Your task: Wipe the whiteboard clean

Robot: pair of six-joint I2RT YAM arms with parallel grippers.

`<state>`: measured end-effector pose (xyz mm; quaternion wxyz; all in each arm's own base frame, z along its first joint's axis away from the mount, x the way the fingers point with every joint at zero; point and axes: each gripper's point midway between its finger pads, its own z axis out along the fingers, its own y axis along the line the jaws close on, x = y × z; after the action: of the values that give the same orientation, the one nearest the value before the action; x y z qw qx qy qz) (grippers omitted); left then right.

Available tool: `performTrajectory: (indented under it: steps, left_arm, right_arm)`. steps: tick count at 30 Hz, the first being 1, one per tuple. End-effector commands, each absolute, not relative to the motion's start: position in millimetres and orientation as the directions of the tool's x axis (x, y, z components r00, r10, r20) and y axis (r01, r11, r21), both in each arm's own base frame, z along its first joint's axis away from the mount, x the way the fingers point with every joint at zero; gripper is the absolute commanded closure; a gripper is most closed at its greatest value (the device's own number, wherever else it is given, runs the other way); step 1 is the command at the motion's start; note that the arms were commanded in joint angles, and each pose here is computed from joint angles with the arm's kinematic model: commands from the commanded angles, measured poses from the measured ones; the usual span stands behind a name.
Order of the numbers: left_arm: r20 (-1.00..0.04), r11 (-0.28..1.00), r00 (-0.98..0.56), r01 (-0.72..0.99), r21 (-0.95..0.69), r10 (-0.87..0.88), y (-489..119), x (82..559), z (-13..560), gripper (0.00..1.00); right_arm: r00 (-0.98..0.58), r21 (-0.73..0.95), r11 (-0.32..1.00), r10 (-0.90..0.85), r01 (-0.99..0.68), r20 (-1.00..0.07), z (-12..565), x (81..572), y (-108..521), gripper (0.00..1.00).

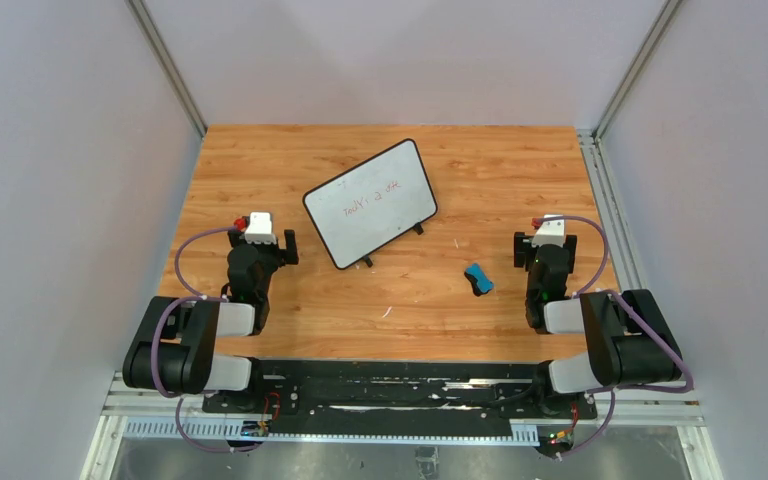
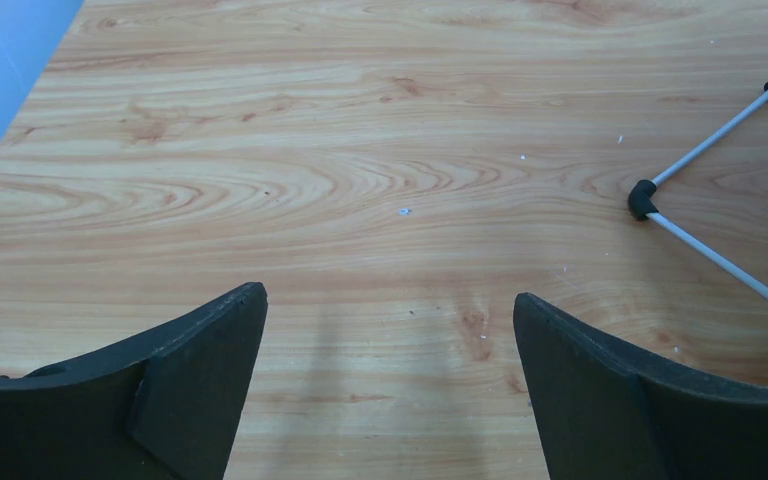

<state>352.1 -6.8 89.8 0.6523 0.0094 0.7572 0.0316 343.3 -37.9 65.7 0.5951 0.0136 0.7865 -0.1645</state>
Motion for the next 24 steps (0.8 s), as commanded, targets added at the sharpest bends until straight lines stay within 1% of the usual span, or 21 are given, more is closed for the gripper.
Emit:
performTrajectory:
  steps: [1,21,23,24]
  left_arm:
    - [-0.993,0.997,-0.098,-0.024,0.067,0.064,-8.5,358.2,103.7,0.02]
    - [-0.993,0.997,-0.097,-0.023,0.067,0.064,-8.8,358.0,104.0,0.02]
    - [-0.993,0.998,-0.097,-0.023,0.066,0.064,-8.8,358.1,103.7,0.02]
    - [-0.993,0.998,-0.097,-0.024,0.066,0.063,-8.5,358.1,103.9,0.02]
  right_arm:
    - [-0.256,-0.222,0.947,-0.160,0.231,-0.953,73.7,348.0,-38.5,0.21]
    - [-0.260,-0.221,0.948,-0.160,0.228,-0.952,73.0,348.1,-38.1,0.21]
    - [-0.259,-0.221,0.948,-0.160,0.229,-0.953,73.5,348.4,-38.2,0.17]
    - [-0.259,-0.221,0.948,-0.160,0.229,-0.953,73.6,348.6,-38.3,0.17]
